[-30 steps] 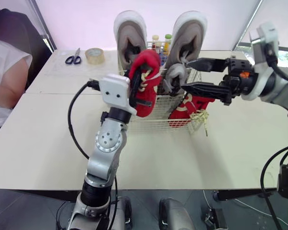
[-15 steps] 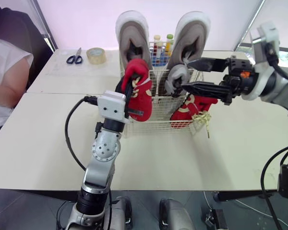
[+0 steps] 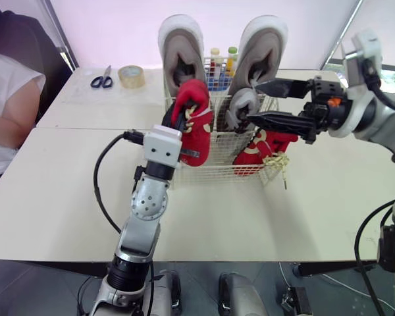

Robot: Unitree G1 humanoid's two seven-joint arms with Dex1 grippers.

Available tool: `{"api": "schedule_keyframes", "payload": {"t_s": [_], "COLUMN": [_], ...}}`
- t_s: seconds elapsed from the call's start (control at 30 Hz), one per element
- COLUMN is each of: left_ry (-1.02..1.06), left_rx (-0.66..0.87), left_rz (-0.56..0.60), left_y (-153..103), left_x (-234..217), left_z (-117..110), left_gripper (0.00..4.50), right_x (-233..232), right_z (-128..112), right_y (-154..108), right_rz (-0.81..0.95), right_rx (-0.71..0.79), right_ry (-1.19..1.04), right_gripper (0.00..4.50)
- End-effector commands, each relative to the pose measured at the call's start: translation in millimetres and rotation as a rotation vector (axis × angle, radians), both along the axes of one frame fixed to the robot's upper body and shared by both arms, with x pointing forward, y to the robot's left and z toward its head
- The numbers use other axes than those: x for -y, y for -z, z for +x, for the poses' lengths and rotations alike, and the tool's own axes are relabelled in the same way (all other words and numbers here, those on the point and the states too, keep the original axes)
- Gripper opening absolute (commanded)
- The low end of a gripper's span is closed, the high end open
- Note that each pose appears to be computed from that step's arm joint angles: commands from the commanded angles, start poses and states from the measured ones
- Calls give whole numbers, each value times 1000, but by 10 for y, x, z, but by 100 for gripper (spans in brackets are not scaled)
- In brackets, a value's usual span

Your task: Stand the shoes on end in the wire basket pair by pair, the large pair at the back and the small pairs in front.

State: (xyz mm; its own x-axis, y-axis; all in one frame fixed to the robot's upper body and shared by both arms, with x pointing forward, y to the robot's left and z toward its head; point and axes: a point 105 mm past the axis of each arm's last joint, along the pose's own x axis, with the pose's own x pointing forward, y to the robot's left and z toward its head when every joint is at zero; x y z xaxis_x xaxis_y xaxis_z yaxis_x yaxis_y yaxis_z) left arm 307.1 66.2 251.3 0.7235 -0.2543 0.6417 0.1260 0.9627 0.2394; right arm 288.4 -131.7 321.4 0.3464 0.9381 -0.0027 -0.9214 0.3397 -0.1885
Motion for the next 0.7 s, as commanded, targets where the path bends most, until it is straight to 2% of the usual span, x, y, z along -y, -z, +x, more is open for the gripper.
{"api": "schedule_keyframes", "payload": {"t_s": [0.03,0.2,0.4,0.53,0.67,0.7], "left_ry": [25,27,16,26,-6,9], "left_rx": [64,63,-49,-178,-220,-225], "left_rz": [-13,-3,-21,-75,-71,-80], "left_y": [-186,-182,89,307,384,373], "left_x": [63,76,9,-66,-164,-172], "left_z": [-52,-49,45,104,102,73], "left_gripper": [4,4,4,4,4,86], "right_x": [8,9,7,17,11,7], "right_z": [-54,-53,-53,-45,-37,-34], "right_y": [-186,-188,-189,-182,-176,-173], "right_rz": [27,32,34,31,35,37], "right_rx": [76,78,81,82,80,78], "right_ry": [-6,-5,-2,4,-1,-3], "right_gripper": [450,450,450,450,450,450]}}
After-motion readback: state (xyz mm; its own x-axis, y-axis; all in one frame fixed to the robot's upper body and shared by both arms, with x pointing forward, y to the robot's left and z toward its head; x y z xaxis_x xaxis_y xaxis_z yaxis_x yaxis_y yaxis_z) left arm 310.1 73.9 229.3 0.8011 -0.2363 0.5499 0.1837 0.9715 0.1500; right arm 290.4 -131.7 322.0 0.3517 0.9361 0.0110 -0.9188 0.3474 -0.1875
